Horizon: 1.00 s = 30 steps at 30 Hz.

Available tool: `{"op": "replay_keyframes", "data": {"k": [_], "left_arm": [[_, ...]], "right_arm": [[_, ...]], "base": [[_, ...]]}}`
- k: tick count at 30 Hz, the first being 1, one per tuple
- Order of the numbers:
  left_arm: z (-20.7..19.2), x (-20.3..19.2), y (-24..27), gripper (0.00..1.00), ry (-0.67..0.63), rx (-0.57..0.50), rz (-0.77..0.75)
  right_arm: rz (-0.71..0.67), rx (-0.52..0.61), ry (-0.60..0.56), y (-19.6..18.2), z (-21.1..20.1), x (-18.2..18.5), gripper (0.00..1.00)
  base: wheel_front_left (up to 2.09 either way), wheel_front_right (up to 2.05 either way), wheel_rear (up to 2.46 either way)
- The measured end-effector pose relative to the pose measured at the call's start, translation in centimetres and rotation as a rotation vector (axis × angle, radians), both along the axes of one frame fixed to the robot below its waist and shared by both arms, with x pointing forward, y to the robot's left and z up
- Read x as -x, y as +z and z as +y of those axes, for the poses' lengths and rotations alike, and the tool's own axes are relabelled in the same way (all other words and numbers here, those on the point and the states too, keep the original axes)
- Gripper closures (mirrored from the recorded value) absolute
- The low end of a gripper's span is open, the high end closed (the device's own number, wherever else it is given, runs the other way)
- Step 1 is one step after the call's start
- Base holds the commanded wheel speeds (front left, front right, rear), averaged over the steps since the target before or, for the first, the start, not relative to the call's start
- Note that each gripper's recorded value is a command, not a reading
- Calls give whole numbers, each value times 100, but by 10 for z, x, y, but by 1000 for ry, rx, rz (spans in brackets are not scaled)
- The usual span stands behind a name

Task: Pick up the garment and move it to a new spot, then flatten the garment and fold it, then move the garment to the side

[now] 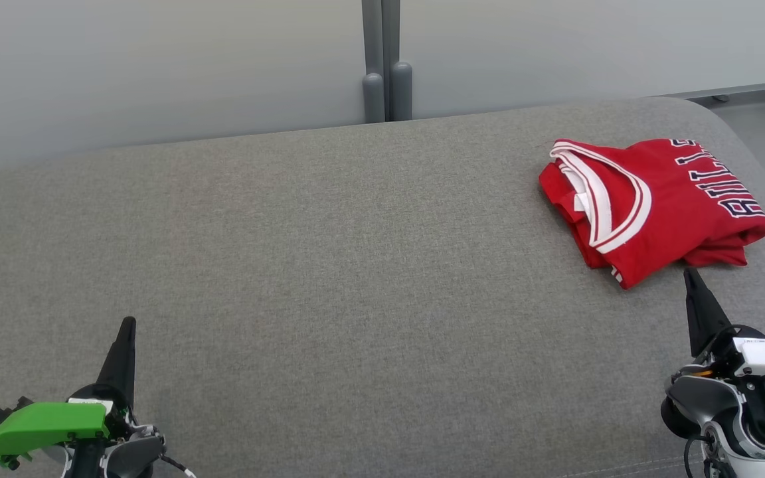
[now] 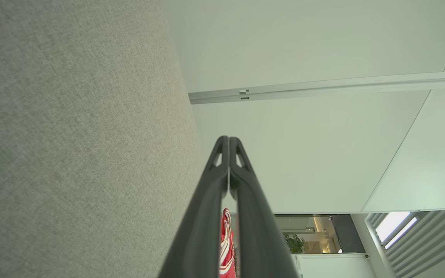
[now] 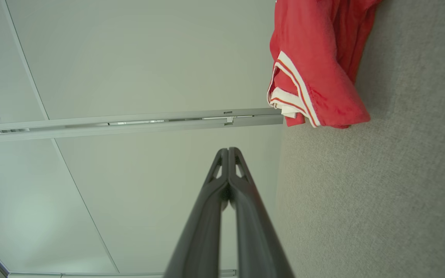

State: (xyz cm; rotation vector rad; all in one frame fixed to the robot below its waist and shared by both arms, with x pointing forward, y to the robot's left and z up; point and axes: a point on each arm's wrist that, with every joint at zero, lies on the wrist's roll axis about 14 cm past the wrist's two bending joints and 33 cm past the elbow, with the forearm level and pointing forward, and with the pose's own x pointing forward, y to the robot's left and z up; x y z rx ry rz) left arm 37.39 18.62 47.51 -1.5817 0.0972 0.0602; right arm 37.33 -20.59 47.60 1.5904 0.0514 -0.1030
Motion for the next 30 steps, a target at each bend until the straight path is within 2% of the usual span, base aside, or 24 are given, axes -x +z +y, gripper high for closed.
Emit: {"op": "replay_keyframes", "data": {"k": [30], "left_arm": [[0, 0, 0, 100, -2, 1, -1]], "right_arm": [[-1, -2, -1, 0, 0, 0, 100]], "base": [[0, 0, 0]]}}
